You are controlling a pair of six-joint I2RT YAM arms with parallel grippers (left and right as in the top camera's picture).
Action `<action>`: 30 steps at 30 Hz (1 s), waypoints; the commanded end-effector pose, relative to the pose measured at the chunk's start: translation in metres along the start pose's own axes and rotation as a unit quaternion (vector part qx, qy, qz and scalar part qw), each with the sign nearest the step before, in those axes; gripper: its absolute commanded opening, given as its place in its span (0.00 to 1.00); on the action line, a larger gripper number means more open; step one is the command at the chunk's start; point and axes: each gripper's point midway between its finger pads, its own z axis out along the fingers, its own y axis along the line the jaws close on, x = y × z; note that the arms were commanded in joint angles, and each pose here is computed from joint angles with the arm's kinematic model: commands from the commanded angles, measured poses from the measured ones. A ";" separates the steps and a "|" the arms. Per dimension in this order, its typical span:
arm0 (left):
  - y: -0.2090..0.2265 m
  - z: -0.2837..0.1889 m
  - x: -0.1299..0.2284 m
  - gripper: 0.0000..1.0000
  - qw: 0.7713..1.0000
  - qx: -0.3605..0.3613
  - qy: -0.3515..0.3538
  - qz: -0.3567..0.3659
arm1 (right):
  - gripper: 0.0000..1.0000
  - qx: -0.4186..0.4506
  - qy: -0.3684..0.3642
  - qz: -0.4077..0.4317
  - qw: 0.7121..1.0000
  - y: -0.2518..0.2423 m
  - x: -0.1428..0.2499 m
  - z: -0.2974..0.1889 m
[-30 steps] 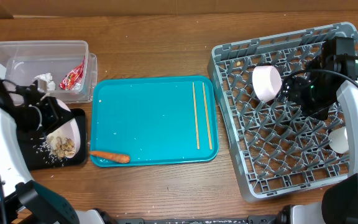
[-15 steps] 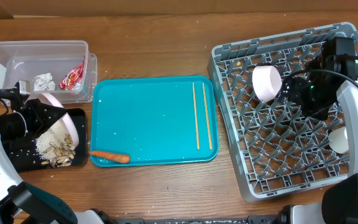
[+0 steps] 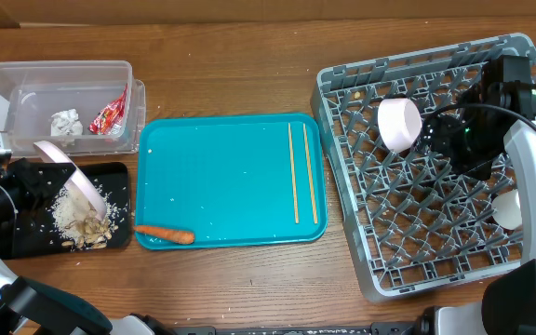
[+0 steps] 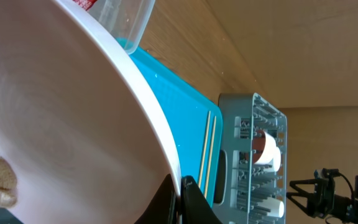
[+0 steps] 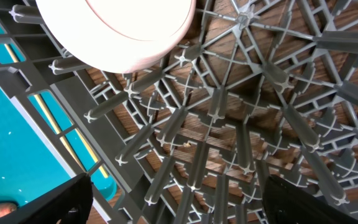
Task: Sort waste into correct bins and load items into the dishwasher
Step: 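Carry the plate left and tip rice and shells onto the black tray, then return the empty plate to the teal tray with the left gripper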
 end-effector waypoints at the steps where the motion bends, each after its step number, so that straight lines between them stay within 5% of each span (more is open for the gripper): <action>1: 0.031 -0.001 0.004 0.04 0.995 -0.083 0.013 -0.057 | 0.89 -0.002 -0.016 -0.005 1.000 0.001 0.001 -0.009; 3: 0.039 -0.003 0.002 0.04 0.991 -0.106 0.009 -0.079 | 0.89 -0.002 -0.016 -0.005 1.000 0.001 0.001 -0.009; 5: -0.007 0.001 -0.005 0.04 1.000 0.026 -0.011 0.010 | 0.90 -0.002 -0.016 -0.005 1.000 0.001 0.001 -0.009; 17: -0.022 0.011 0.006 0.04 0.998 0.049 0.014 0.032 | 0.90 -0.002 -0.016 -0.005 1.000 0.001 0.001 -0.009; 23: -0.059 0.048 0.036 0.04 0.989 0.068 0.094 0.091 | 0.89 -0.002 -0.016 -0.005 1.000 0.001 0.001 -0.009; 30: -0.099 0.115 0.110 0.04 0.943 0.026 0.246 0.221 | 0.89 -0.002 -0.016 -0.005 1.000 0.001 0.001 -0.009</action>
